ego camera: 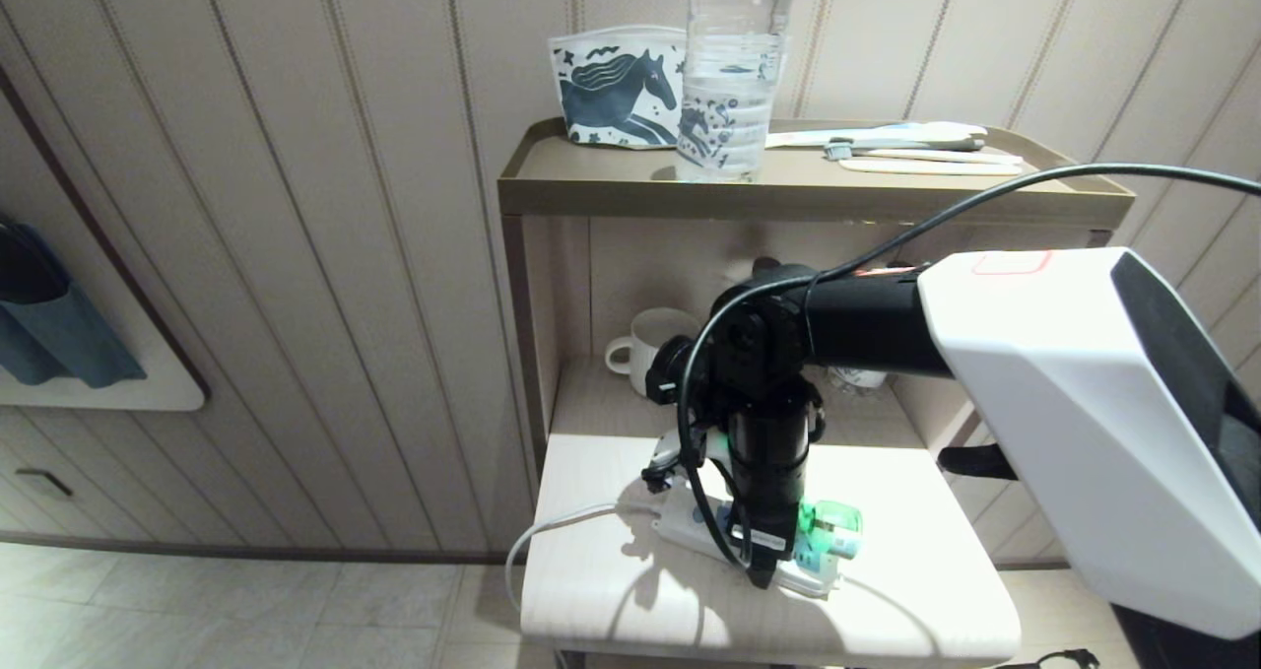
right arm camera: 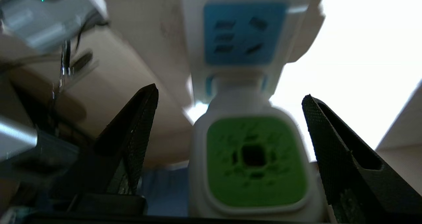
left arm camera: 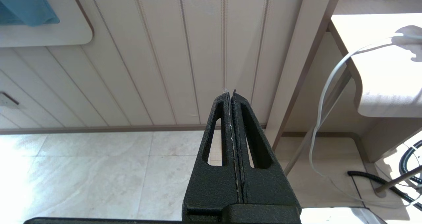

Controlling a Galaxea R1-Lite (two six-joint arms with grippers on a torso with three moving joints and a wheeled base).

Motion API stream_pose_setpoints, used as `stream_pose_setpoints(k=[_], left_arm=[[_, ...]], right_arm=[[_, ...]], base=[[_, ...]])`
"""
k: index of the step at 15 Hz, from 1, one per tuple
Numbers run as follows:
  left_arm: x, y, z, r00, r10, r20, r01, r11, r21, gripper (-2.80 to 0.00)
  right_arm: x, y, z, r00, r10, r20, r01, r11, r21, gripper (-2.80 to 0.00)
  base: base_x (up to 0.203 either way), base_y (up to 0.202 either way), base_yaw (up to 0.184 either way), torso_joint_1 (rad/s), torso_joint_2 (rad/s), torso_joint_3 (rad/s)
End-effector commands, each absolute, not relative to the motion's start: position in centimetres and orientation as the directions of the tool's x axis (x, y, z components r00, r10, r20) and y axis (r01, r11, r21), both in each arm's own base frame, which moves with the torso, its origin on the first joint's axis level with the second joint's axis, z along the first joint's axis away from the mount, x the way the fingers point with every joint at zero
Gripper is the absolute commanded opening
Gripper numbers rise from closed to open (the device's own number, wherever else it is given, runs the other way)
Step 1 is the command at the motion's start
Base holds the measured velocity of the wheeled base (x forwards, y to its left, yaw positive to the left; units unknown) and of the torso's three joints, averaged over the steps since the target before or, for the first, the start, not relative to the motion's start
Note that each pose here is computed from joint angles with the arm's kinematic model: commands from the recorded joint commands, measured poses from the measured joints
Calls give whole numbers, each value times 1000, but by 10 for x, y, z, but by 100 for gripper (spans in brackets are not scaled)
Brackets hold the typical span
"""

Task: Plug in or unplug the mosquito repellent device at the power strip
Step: Insert the plug into the socket, then hold the socket with your left hand and unplug it with your right hand

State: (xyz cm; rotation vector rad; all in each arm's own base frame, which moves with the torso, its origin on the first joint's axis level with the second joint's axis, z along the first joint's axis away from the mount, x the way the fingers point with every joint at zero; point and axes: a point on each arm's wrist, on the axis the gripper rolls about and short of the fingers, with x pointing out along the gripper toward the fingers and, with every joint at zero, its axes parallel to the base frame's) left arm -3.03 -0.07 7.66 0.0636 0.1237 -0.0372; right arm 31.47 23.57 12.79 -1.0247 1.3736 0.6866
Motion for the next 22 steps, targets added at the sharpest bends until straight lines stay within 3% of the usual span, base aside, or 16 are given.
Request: stream_pose_setpoints(k=[1, 13, 14, 15, 19, 22], left_arm=[[-30, -1, 77, 992, -34, -126, 42, 997, 61, -280], [-30, -1, 77, 991, -34, -127, 42, 997, 61, -280], [-30, -1, 77, 991, -34, -127, 42, 997, 61, -280], [-30, -1, 77, 991, -34, -127, 42, 997, 61, -280], [-30, -1, 77, 992, -34, -125, 42, 997, 61, -280], [-30, -1, 77, 991, -34, -127, 42, 997, 61, -280]], right_arm=[[307, 230, 152, 165, -138, -977, -875, 437, -209, 0], [270, 201, 227, 312, -18, -950, -817, 506, -278, 0], [264, 197, 231, 315, -15, -949, -813, 511, -278, -63], [257, 192, 236, 319, -12, -948, -811, 514, -279, -280], [228, 173, 248, 333, 8, -943, -798, 536, -278, -280], [202, 152, 262, 423, 64, -904, -720, 630, -293, -280]], base=[[0, 0, 0, 0, 0, 0], [0, 0, 0, 0, 0, 0], [0, 0, 0, 0, 0, 0], [0, 0, 0, 0, 0, 0], [0, 0, 0, 0, 0, 0], [0, 0, 0, 0, 0, 0]])
